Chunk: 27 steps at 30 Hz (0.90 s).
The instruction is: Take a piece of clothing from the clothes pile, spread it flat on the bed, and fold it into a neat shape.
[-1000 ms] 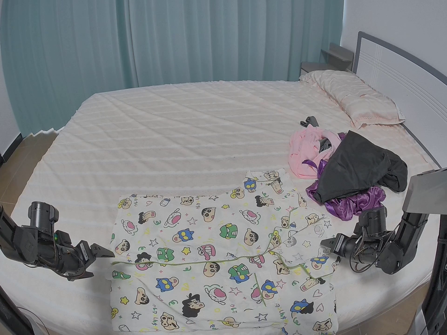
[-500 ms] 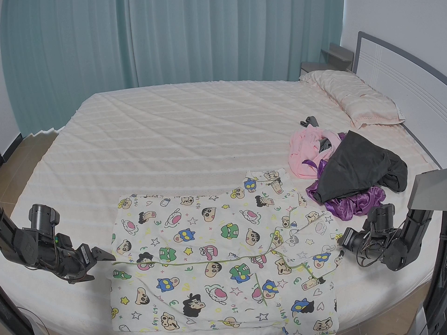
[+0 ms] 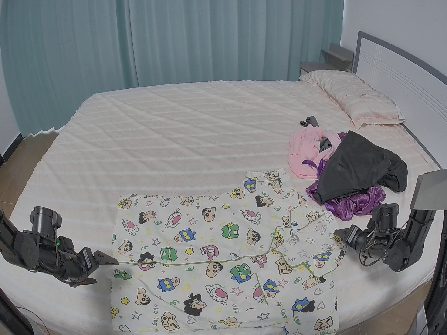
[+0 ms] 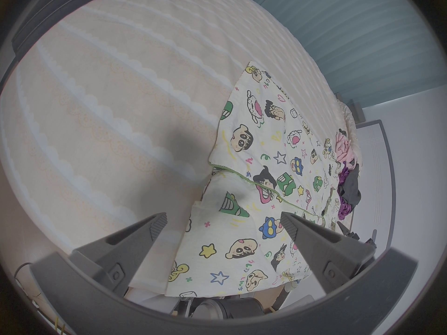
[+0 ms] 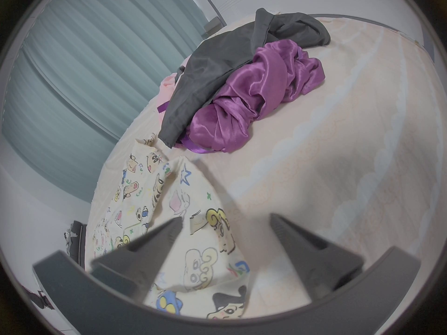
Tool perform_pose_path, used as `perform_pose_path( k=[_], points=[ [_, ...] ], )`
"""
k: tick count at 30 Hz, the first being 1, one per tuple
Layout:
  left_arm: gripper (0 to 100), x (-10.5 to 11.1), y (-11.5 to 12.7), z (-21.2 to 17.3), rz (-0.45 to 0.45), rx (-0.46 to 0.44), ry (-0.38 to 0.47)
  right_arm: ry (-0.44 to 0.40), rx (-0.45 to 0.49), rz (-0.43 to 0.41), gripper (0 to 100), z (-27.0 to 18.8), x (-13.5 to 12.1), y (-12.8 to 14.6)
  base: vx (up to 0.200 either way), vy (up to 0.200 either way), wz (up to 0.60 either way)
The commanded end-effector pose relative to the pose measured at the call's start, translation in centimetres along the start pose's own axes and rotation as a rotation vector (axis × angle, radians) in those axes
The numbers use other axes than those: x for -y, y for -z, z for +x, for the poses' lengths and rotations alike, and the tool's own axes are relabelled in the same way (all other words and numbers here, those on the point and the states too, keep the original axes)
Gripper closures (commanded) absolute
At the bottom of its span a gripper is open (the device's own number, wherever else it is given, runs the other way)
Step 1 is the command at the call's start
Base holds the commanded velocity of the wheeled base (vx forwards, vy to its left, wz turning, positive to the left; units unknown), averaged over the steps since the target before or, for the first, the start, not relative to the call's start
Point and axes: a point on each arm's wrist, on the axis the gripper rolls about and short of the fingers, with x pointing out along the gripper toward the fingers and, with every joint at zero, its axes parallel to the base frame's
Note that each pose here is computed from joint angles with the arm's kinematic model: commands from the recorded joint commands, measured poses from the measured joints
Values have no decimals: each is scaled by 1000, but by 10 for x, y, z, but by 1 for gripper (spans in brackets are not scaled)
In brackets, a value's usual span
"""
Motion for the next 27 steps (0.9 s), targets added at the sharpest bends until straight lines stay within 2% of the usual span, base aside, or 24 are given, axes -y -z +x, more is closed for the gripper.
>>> perform_pose_path(
  k=[1,5,13,17,20,27],
  points=[
    [0,3,8,-11,21,20,17,-36,43,23,0,-22,-8,-8,0,0,0],
    [0,4,21,-20,20,21,27,-46,46,26,0,-49,-9,-4,0,0,0],
    [0,1,46,-25,-52,-22,26,-84,24,17,0,-79,-16,10,0,0,0],
    [0,-1,56,-27,-54,-42,24,-81,-30,42,0,-86,-16,25,-200,0,0],
    [0,-4,64,-31,-49,-46,26,-93,-77,91,0,-95,-13,37,-200,0,0],
    [0,-5,66,-29,-52,-62,19,-134,-106,89,0,-103,-12,43,-200,0,0]
  ],
)
